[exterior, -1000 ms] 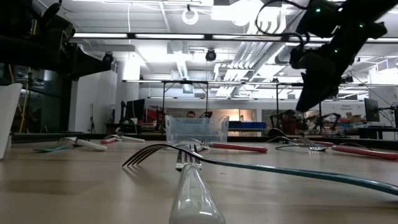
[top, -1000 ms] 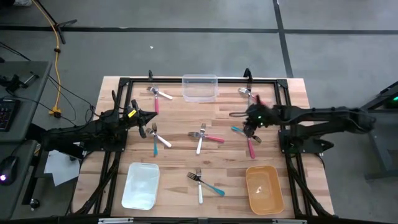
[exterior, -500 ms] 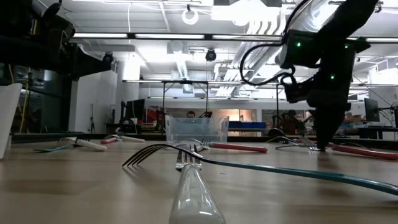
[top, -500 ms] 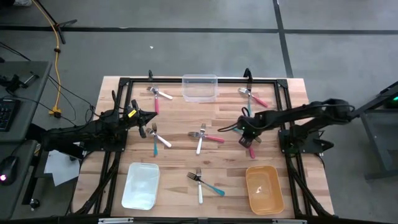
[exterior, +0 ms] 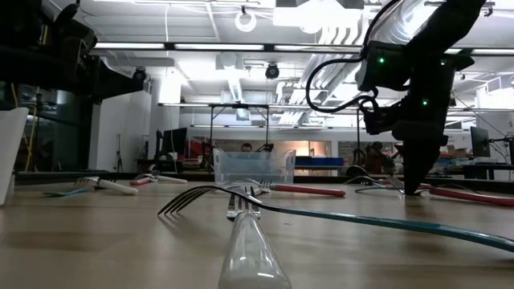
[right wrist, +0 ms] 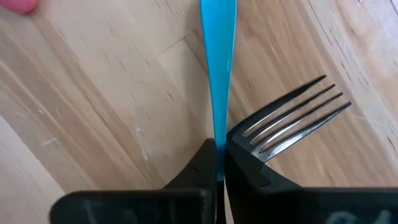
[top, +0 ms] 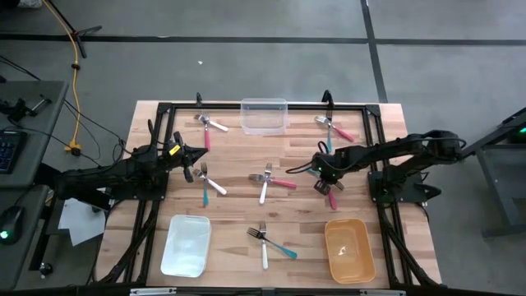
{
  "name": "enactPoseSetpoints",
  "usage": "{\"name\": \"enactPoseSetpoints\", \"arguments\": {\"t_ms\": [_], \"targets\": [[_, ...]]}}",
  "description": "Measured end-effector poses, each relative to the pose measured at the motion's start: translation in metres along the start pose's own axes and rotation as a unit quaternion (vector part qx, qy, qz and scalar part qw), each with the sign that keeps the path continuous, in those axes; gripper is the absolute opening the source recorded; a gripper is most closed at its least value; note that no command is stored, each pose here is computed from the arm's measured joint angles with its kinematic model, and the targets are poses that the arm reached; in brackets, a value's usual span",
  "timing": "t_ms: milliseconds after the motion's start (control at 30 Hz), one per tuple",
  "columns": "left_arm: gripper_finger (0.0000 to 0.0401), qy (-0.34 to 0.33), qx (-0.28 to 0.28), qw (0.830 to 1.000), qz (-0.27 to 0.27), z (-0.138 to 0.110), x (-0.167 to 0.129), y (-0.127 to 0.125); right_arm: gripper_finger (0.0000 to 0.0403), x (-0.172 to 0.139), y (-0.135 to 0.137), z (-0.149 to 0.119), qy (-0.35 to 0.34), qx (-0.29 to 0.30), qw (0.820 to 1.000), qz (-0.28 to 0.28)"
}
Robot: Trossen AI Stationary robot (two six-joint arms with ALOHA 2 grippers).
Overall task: Sort silverware by color (type)
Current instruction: Put the blue fork into the transparent bin
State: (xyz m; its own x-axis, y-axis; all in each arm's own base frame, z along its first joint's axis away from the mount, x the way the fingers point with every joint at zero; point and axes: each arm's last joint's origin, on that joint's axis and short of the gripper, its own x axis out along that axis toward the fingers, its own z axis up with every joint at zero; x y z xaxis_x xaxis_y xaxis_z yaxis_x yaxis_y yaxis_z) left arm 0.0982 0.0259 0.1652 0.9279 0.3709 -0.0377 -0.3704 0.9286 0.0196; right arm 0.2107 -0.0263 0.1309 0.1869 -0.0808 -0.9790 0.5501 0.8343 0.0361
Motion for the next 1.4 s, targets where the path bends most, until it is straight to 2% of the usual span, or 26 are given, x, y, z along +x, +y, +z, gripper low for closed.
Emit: {"name": "enactPoseSetpoints", "arguments": {"t_ms": [133, 267, 467, 667, 800, 933, 1133, 1267, 1400], "targets": [[0.0000, 0.000, 0.011, 1.000, 0.000, 0.000, 0.000, 0.000, 0.0024, 0.000, -0.003, 0.001, 0.001, -0.003, 1.000, 0.005], [0.0000, 0.000, 0.012, 1.000, 0.000, 0.000, 0.000, 0.000, 0.0012, -0.006, -0.004, 0.004, -0.002, -0.019, 1.000, 0.003], [0.0000, 0.000, 0.025, 1.000, 0.010, 0.000, 0.000, 0.001, 0.0013, -0.030, -0.001, 0.021, -0.015, -0.029, 0.999, -0.004], [0.0000, -0.029, 0.047, 0.998, 0.015, 0.006, 0.000, 0.001, 0.0013, -0.063, 0.010, 0.037, -0.012, 0.011, 1.000, -0.005], [0.0000, -0.070, 0.069, 0.995, 0.020, 0.014, -0.001, 0.001, 0.0012, -0.090, 0.030, 0.041, -0.014, 0.050, 0.999, 0.009], [0.0000, -0.075, 0.072, 0.994, 0.020, 0.015, -0.001, 0.001, 0.0012, -0.111, 0.065, 0.027, -0.009, 0.070, 0.997, 0.037], [0.0000, -0.050, 0.059, 0.997, 0.016, 0.010, -0.001, 0.001, 0.0012, -0.140, 0.121, -0.019, 0.002, 0.127, 0.988, 0.091], [0.0000, -0.020, 0.038, 0.999, 0.013, 0.004, 0.000, 0.001, 0.0012, -0.147, 0.148, -0.060, 0.032, 0.203, 0.972, 0.115], [0.0000, 0.003, 0.013, 1.000, 0.004, 0.000, 0.000, 0.000, 0.0012, -0.144, 0.168, -0.092, 0.046, 0.228, 0.966, 0.112]]}}
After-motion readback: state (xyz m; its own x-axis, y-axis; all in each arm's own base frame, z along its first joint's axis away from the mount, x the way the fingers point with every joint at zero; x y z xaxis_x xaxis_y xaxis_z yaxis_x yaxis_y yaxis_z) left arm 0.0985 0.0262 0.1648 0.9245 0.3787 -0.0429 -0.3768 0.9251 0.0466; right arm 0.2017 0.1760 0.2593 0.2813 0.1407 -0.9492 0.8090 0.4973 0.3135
